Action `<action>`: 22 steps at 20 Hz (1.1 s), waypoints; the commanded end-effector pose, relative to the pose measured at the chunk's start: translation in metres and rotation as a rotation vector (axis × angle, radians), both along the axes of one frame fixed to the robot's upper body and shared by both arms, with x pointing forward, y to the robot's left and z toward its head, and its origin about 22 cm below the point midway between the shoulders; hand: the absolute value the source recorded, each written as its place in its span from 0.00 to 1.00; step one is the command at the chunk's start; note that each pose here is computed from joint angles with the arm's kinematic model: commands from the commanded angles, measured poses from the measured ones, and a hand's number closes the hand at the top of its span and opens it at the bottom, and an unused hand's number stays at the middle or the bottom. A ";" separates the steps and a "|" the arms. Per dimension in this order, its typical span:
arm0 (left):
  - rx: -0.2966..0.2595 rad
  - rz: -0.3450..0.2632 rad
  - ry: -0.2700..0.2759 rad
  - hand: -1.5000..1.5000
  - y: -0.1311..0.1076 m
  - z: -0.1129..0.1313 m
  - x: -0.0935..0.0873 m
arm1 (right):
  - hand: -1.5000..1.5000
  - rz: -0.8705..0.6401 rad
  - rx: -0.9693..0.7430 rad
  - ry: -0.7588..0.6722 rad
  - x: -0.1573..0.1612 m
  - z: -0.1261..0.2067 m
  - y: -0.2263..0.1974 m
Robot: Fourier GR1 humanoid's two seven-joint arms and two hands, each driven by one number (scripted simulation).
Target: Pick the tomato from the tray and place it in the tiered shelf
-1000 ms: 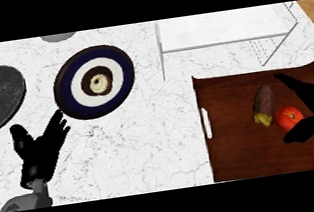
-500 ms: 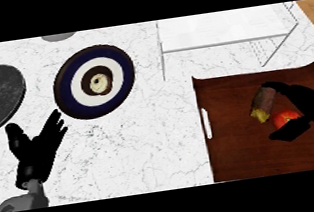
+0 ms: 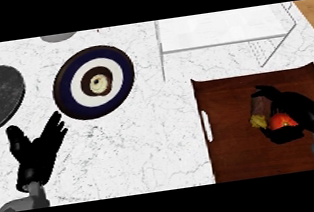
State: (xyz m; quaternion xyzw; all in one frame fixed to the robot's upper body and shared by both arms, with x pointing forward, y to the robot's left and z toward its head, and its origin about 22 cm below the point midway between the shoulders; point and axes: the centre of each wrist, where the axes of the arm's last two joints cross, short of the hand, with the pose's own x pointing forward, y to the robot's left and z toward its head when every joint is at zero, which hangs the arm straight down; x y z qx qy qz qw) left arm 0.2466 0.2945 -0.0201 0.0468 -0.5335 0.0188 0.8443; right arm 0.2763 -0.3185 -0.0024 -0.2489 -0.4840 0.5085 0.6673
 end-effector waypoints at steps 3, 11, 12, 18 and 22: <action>-0.007 0.021 0.022 0.50 0.012 -0.006 -0.008 | 1.00 0.077 0.063 -0.110 -0.025 0.012 0.003; -0.018 -0.022 0.030 0.50 -0.002 -0.020 -0.007 | 1.00 0.042 0.237 -0.148 0.001 0.063 0.212; -0.011 0.003 -0.006 0.50 0.004 0.010 0.016 | 1.00 0.057 0.232 -0.208 -0.008 0.082 0.220; -0.016 0.011 0.027 0.50 0.020 -0.007 0.010 | 1.00 -0.036 0.287 -0.446 -0.029 0.166 0.237; -0.024 0.022 0.022 0.50 0.007 -0.006 0.010 | 1.00 -0.142 0.291 -0.565 -0.035 0.232 0.213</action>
